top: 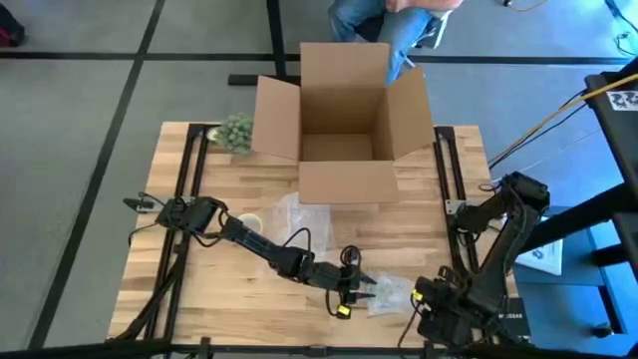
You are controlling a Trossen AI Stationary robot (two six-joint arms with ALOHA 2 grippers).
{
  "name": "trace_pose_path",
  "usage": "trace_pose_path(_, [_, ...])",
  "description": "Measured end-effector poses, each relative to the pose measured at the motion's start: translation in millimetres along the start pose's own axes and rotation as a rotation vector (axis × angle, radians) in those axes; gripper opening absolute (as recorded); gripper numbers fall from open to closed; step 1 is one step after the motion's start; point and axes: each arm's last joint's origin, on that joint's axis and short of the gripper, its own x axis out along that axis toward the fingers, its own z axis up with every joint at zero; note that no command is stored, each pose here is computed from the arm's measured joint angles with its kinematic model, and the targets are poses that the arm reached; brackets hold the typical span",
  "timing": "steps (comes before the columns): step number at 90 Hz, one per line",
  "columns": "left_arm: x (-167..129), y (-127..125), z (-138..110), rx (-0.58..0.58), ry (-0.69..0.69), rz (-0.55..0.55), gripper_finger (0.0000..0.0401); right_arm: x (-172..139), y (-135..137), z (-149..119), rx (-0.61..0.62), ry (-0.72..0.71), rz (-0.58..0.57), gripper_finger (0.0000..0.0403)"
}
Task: Wrap mug
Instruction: Wrap the red mug with the right bubble wrap
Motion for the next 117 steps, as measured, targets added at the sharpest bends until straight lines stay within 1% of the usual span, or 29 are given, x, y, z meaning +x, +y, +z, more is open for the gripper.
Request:
trace_pose_path(10, [0.0,0.3,0.2,-0.001,-0.003,0.0,0.0134,6.9,-5.2,3.2,-0.01,-0.113,-0.033,0.0194])
trace_pose_path(18, [0.1,0.4,0.2,-0.001,-0.003,0.001,0.0134,7.0,-3.3,7.7,-0.059,-0.206,-0.02,0.0168])
trace_pose_path(26, [0.1,0.4,0.2,-0.001,-0.003,0.0,0.0134,-0.4,3.6,12.2,-0.118,-0.228,0.014,0.0114])
trace_pose_path(34, [0.1,0.3,0.2,-0.001,-0.003,0.0,0.0134,-12.8,11.2,16.7,-0.158,-0.258,0.049,0.0037])
trace_pose_path(38, [0.1,0.4,0.2,-0.001,-0.003,0.0,0.0134,-18.9,14.5,18.8,-0.174,-0.297,0.061,0.0016])
trace_pose_path(48, [0.1,0.4,0.1,0.0,-0.002,0.001,0.0134,-29.7,22.8,27.3,-0.179,-0.444,0.101,0.0018])
trace_pose_path(57, [0.1,0.3,0.2,-0.001,-0.002,0.0,0.0134,-29.0,26.6,38.5,-0.195,-0.477,0.119,0.0009])
trace_pose_path(68, [0.1,0.3,0.1,-0.001,-0.002,0.0,0.0134,-17.1,31.3,57.4,-0.207,-0.454,0.099,0.0004])
trace_pose_path(74, [0.1,0.4,0.1,0.0,-0.001,0.002,0.0134,-7.2,33.5,69.3,-0.219,-0.412,0.086,0.0003])
trace_pose_path(89, [-0.1,-0.2,-0.2,0.003,0.002,0.003,0.0134,30.1,39.9,89.7,-0.246,-0.195,0.082,0.0001])
trace_pose_path(97, [-1.3,-0.8,2.2,0.006,0.001,-0.006,0.0134,45.1,41.0,96.1,-0.234,-0.127,0.065,0.0001])
trace_pose_path(108, [-9.2,-6.0,11.3,0.059,0.004,-0.012,0.0134,53.5,42.7,100.7,-0.222,-0.084,0.072,0.0])
trace_pose_path(117, [-14.3,-9.9,18.1,0.078,-0.006,-0.021,0.0134,53.7,42.9,101.1,-0.221,-0.101,0.071,0.0])
